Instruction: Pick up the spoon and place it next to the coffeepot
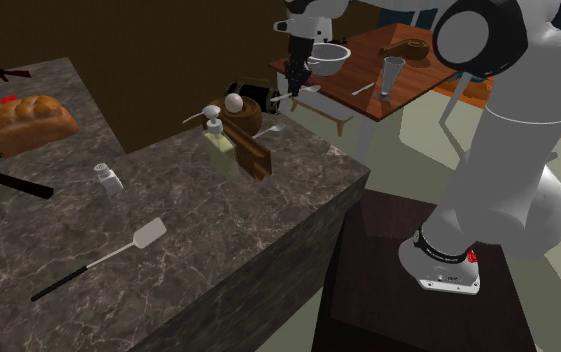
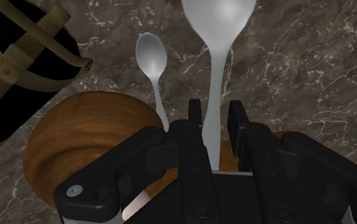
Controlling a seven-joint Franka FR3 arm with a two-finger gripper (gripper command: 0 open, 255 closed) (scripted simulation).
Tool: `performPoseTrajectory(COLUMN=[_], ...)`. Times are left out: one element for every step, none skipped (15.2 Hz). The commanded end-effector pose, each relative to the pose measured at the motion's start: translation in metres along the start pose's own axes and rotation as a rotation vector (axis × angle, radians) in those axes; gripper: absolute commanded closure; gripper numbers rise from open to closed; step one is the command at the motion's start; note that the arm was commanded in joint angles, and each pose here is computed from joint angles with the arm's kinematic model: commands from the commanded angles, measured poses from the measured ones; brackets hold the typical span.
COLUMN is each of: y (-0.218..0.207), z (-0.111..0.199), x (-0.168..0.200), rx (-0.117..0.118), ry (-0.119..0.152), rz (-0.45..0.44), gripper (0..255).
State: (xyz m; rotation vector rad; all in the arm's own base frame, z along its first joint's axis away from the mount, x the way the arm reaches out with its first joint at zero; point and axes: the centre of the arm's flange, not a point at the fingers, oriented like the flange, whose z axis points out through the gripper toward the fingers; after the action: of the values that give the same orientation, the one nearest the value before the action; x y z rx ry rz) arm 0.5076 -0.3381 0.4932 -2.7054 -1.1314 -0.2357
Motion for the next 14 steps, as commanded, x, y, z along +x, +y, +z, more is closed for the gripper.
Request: performPoseTrajectory(y=[0.001, 0.001, 0.002, 0.002, 0.003, 0.004, 0.004, 0.005, 0.006, 0.006, 0.007, 0.008, 0.008, 0.009], z=[0.010, 0.015, 0.020, 0.025, 0.030, 0.035, 0.040, 0.045, 0.050, 0.055, 0.061, 0.066, 0.071, 0.076], x=[-0.002, -0.003, -0.005, -0.006, -0.007, -0.008, -0.009, -0.010, -0.012, -0.013, -0.014, -0.015, -0.016, -0.017], rx=[0.000, 0.000, 0.000, 0.000, 0.000, 0.000, 0.000, 0.000, 0.000, 0.000, 0.000, 0.000, 0.000, 0.000], ry=[0.000, 0.000, 0.000, 0.000, 0.000, 0.000, 0.000, 0.000, 0.000, 0.000, 0.000, 0.000, 0.000, 0.000], rz=[0.000, 0.000, 0.000, 0.000, 0.000, 0.000, 0.000, 0.000, 0.000, 0.000, 0.000, 0.000, 0.000, 0.000], gripper=[255, 255, 255, 255, 255, 255, 255, 255, 255, 255, 255, 255, 255, 255])
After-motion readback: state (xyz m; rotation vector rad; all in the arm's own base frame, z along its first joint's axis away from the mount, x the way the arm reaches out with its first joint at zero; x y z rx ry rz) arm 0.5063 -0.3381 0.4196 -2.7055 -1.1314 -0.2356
